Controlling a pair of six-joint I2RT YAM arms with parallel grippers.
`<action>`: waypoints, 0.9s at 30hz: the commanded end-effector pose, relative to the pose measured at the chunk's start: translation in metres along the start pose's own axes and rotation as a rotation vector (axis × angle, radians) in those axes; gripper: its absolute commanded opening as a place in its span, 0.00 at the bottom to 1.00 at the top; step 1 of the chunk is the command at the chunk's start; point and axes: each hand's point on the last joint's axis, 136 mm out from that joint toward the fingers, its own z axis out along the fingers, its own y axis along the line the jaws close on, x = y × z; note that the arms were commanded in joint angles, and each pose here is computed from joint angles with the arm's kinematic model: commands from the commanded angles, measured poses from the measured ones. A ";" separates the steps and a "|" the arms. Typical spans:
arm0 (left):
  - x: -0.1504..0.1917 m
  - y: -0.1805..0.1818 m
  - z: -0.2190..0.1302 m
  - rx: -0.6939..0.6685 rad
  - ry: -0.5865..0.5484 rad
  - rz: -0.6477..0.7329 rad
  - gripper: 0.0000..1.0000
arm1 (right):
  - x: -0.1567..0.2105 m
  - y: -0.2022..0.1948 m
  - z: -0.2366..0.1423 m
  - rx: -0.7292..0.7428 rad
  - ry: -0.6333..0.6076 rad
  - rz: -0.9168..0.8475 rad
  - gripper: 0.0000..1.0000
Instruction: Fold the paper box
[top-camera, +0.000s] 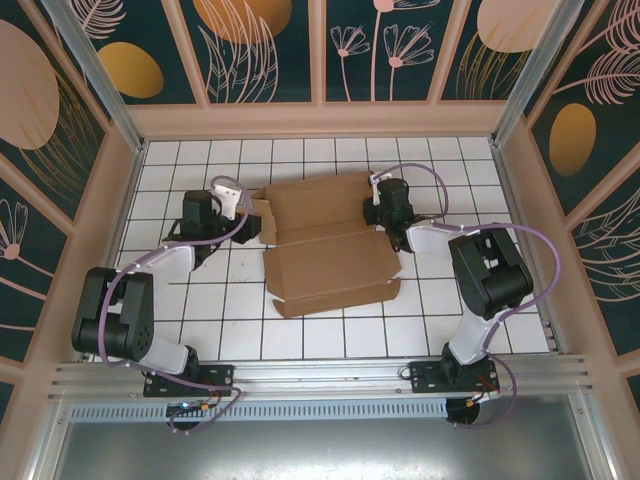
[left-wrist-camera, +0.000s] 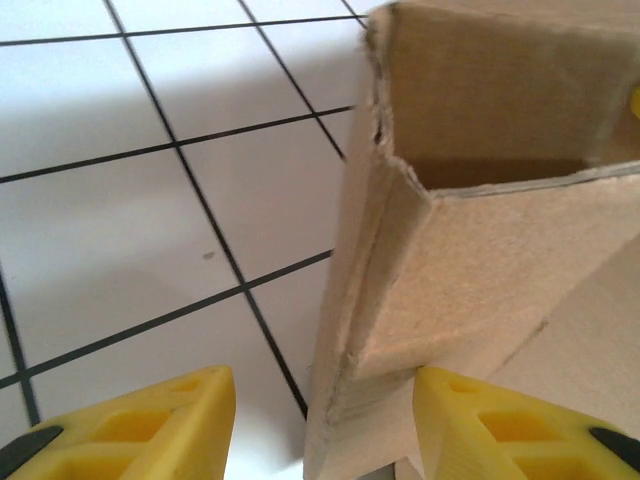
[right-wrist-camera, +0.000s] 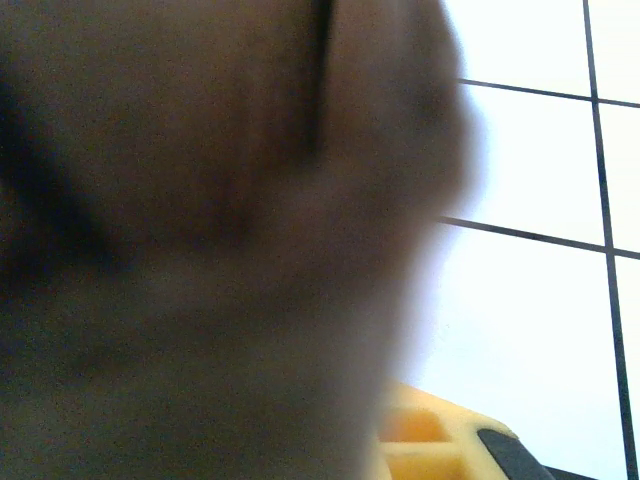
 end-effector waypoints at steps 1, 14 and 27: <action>-0.020 -0.013 0.006 0.035 -0.050 0.091 0.50 | 0.017 0.004 0.006 -0.021 0.063 -0.005 0.13; -0.032 0.015 0.033 -0.197 0.005 0.101 0.60 | 0.016 0.009 -0.002 -0.019 0.054 -0.027 0.13; -0.022 0.054 0.034 -0.495 0.067 0.100 0.44 | 0.015 0.015 -0.008 -0.014 0.037 -0.034 0.13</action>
